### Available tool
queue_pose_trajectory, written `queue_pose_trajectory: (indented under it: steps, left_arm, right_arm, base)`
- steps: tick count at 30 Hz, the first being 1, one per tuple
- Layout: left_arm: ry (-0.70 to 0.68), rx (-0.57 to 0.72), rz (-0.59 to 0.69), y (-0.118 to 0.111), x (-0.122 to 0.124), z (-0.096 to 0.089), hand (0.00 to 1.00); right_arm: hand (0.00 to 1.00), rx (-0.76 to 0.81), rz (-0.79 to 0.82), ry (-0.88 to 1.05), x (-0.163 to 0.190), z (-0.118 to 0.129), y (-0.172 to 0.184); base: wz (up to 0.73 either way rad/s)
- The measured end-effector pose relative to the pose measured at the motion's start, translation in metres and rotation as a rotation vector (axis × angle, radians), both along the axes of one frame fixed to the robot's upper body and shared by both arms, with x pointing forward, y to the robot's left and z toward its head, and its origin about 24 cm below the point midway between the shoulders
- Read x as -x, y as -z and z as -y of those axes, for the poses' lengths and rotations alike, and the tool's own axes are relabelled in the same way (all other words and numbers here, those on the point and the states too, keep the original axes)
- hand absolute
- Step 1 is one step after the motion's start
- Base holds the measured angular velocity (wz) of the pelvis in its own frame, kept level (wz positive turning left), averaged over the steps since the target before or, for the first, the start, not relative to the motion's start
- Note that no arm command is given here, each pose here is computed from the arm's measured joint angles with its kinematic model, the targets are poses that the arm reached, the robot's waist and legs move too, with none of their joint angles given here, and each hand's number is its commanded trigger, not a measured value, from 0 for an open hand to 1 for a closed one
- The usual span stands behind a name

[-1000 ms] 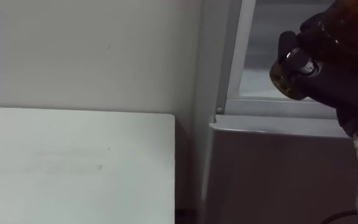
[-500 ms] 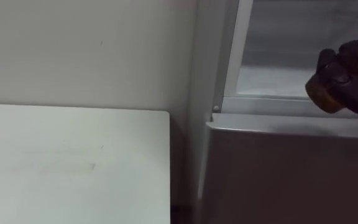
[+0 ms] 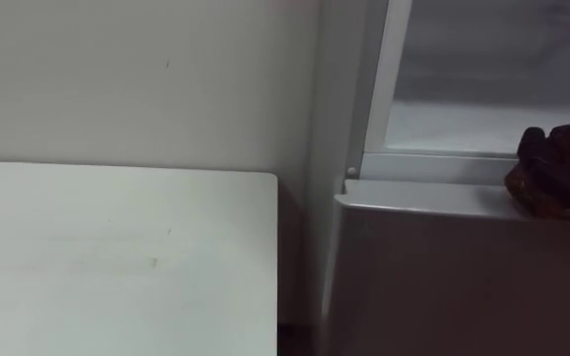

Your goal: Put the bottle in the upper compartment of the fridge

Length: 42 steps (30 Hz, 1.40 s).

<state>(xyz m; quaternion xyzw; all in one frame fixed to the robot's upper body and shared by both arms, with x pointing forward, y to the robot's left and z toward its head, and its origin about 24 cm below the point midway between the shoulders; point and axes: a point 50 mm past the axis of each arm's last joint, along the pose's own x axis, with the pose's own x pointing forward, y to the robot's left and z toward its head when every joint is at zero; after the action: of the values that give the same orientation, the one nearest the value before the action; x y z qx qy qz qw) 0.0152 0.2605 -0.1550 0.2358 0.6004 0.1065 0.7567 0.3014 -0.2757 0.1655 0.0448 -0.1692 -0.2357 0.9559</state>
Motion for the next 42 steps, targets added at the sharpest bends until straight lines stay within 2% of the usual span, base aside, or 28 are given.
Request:
queue_pose_trajectory:
  steps: [10,16,19,23,31,38,42]
  left_arm:
    - [-0.005,0.0,-0.022,-0.002,0.007,-0.004,0.0]
    - [-0.032,-0.001,-0.017,-0.006,0.008,-0.016,0.0]
    - [-0.044,-0.011,-0.02,-0.007,0.01,-0.019,0.0]
    - [-0.049,-0.012,-0.016,-0.007,0.009,-0.019,0.0]
    - [-0.053,-0.015,-0.022,-0.006,0.009,-0.019,0.0]
    - [-0.068,-0.017,-0.058,-0.005,0.015,-0.019,0.0]
    - [-0.074,-0.021,-0.074,-0.005,0.019,-0.02,0.0]
  right_arm:
    - [1.0,0.054,0.011,0.052,-0.002,0.011,-0.015]
    - [1.0,0.122,0.045,0.102,-0.013,0.028,-0.052]
    - [1.0,0.145,0.068,0.099,-0.014,0.028,-0.063]
    - [1.0,0.14,0.06,0.067,-0.016,0.026,-0.061]
    - [1.0,0.088,-0.025,0.108,-0.025,0.04,-0.045]
    - [1.0,0.065,-0.144,0.122,-0.035,0.044,-0.027]
    - [1.0,0.059,-0.152,0.122,-0.04,0.044,-0.029]
  base:
    - [0.05]
    - [0.04]
    - [0.1]
    - [0.01]
    - [-0.01]
    - [0.02]
    - [0.0]
